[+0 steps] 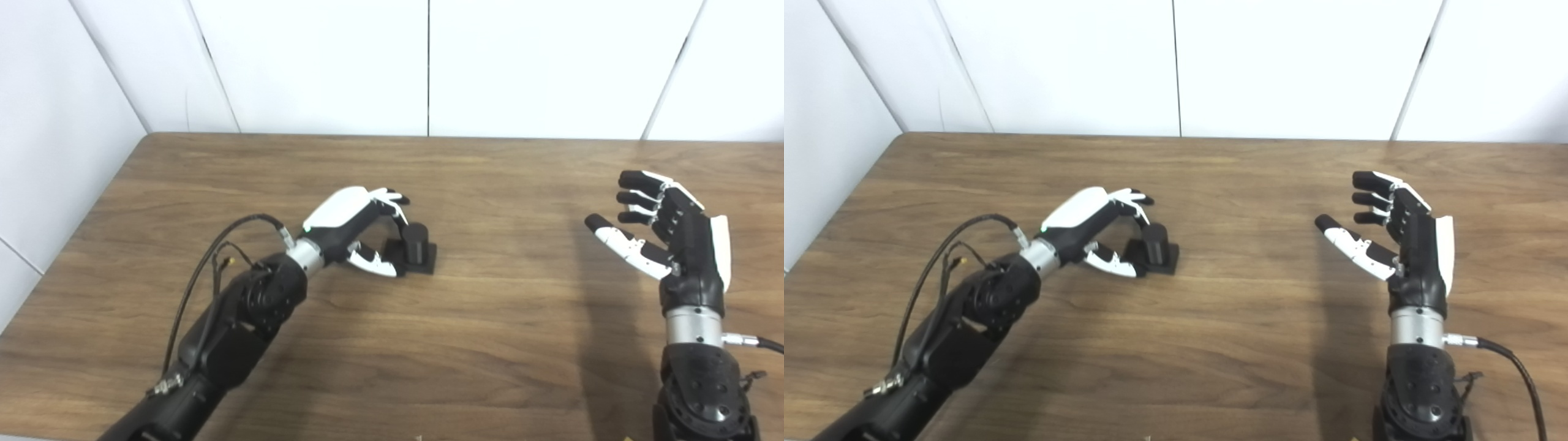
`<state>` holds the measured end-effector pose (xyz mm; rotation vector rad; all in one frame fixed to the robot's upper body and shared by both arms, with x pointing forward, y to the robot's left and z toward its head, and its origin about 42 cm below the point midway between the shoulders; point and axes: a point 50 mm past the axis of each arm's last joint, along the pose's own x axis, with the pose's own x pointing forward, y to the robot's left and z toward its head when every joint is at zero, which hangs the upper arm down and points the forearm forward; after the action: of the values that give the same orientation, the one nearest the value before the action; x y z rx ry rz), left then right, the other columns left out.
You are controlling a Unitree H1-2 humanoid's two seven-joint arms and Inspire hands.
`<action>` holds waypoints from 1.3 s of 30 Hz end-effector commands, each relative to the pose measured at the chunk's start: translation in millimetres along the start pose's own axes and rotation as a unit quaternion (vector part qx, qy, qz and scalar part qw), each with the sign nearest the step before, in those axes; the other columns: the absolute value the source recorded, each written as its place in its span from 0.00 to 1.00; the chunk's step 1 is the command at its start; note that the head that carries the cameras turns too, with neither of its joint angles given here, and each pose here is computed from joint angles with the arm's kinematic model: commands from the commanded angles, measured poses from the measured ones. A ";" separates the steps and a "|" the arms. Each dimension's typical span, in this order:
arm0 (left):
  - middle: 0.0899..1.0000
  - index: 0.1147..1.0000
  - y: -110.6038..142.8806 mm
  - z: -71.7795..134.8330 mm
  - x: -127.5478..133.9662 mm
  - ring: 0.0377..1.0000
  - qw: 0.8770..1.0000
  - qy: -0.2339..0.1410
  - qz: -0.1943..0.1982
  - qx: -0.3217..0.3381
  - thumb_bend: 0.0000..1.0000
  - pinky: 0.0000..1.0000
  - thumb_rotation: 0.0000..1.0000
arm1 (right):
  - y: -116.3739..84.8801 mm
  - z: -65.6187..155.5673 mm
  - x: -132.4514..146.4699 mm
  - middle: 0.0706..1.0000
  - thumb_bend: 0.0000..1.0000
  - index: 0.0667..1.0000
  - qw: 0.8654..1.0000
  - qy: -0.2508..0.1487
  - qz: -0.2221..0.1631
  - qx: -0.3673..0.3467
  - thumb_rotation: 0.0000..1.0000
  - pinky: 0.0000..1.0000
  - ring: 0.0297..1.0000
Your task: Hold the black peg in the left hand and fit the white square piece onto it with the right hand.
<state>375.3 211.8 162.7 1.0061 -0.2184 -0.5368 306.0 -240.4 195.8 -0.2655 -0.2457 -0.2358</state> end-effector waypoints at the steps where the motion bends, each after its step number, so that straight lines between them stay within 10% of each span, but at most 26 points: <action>1: 0.90 0.43 -9.9 7.8 -1.9 0.97 0.999 -0.018 -0.026 0.006 0.52 0.97 0.08 | 0.2 21.7 8.9 0.70 0.65 0.66 0.999 -0.044 -0.013 0.012 0.19 0.59 0.69; 21: 0.91 0.43 -54.2 47.7 -13.0 0.97 0.996 -0.077 -0.044 -0.021 0.52 0.96 0.08 | -2.7 22.5 10.0 0.70 0.66 0.66 0.999 -0.039 -0.011 0.013 0.19 0.61 0.69; 39: 0.91 0.43 -46.9 22.3 -32.6 0.97 0.997 -0.067 -0.044 -0.020 0.52 0.96 0.08 | -0.7 31.7 11.6 0.71 0.67 0.66 0.998 -0.058 -0.027 0.002 0.22 0.63 0.71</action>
<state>326.4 175.9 143.8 0.8834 -0.3272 -0.6493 306.3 -236.8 199.1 -0.2735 -0.2405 -0.2489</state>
